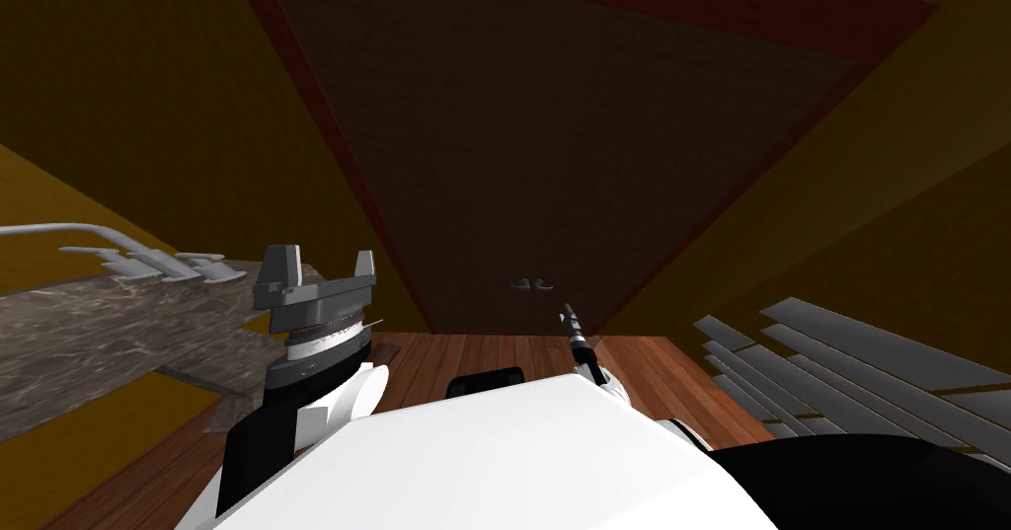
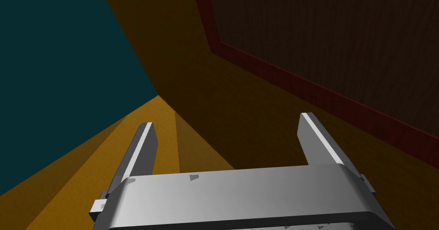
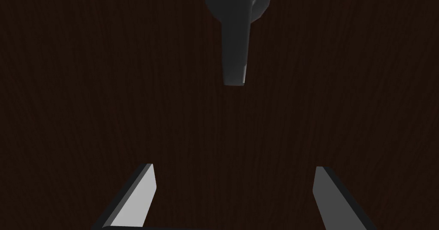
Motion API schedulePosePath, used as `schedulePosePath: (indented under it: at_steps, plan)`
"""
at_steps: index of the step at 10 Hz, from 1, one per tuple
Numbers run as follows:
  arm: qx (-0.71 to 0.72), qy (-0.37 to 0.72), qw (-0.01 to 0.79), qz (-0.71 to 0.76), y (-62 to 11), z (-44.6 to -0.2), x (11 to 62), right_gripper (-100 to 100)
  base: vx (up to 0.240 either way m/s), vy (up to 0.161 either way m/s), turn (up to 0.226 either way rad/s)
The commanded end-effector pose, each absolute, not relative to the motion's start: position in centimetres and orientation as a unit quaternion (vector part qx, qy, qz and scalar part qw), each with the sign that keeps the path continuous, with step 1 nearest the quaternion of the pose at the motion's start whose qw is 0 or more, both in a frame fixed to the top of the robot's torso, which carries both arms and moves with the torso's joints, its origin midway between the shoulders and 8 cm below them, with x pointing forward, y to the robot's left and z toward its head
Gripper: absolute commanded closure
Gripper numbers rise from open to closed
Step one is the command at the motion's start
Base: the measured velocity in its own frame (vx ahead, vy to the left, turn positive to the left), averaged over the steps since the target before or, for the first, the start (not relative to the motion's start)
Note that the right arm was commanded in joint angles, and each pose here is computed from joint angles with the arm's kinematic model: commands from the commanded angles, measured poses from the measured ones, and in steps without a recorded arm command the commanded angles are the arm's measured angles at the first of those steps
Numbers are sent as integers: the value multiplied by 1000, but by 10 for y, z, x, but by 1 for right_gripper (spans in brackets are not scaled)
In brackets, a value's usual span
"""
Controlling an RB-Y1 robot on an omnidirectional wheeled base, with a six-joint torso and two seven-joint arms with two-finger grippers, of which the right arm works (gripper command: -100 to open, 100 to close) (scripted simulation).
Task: Pull the door open
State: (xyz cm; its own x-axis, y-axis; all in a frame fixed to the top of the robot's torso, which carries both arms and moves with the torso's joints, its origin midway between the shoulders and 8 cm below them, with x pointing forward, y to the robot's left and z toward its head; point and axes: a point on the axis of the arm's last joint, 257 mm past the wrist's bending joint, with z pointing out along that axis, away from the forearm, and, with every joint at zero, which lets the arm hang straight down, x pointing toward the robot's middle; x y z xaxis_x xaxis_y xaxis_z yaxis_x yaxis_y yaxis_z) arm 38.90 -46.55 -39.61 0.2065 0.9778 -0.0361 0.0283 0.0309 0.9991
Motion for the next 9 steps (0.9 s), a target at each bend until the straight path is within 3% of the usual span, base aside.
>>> schedulePosePath:
  at_steps: [1,5,7,9]
  plan:
    - [558,452,561,411,-486,-398,382,-100,63,-80,96]
    - [565,439,566,410,-481,-399,395,-100,124,-120,147]
    - [553,438,557,440,-444,-392,422,-100,153,22,193]
    - [553,438,557,440,-444,-392,422,-100,97,56,26]
